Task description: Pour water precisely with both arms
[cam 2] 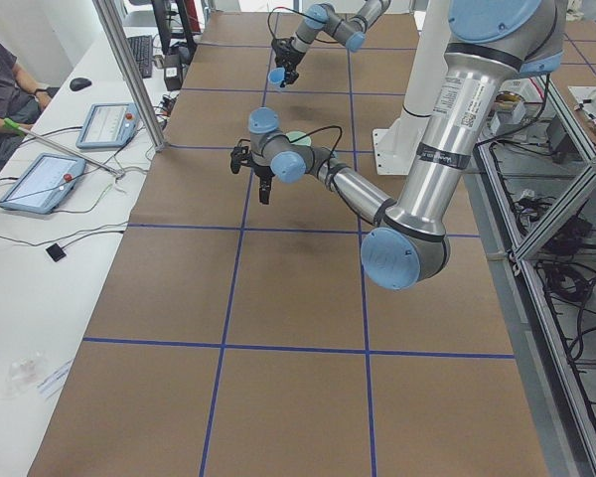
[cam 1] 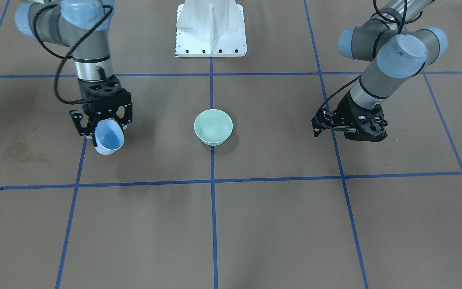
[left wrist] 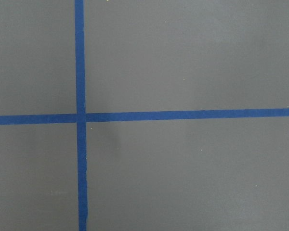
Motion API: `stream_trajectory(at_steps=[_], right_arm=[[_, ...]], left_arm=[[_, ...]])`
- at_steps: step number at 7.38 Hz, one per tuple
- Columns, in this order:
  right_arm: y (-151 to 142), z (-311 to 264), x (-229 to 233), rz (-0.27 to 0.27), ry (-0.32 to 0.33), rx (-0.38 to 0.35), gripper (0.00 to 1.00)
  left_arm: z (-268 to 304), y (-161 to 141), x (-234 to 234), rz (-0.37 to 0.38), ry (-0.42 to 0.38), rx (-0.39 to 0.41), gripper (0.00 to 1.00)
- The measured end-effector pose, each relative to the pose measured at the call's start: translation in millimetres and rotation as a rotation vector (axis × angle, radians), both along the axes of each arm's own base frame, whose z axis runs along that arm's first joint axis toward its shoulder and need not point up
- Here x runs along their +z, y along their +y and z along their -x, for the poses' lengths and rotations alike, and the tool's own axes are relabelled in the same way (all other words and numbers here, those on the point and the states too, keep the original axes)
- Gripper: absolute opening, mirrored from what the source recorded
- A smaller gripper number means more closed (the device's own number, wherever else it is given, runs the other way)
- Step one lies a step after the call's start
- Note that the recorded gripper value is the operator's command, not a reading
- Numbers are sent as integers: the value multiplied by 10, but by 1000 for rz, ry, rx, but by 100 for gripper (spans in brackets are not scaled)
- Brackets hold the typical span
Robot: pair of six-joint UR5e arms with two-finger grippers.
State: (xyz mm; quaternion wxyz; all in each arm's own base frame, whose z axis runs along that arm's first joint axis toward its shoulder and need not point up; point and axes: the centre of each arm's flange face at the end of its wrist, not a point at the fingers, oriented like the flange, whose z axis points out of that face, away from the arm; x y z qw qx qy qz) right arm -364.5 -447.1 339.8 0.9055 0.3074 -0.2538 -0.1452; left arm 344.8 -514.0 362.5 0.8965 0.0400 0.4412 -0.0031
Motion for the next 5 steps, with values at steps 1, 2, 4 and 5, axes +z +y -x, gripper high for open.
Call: stream_trajectory(at_steps=[1,2,4,5], right_arm=[[-3,-355,332,37,-46,15,36],[94,-686,744,46,-96,24,36],[347,-1200,1387,52,-183,65,38],[421,-1342,1630,70,-229,95,38]], left_arm=[[-3,1,-5,10,2,-8,100],[-5,2,-7,15,3,-12,100],[-4,4,-11,19,3,-14,100],[0,5,-15,21,4,-14,100]])
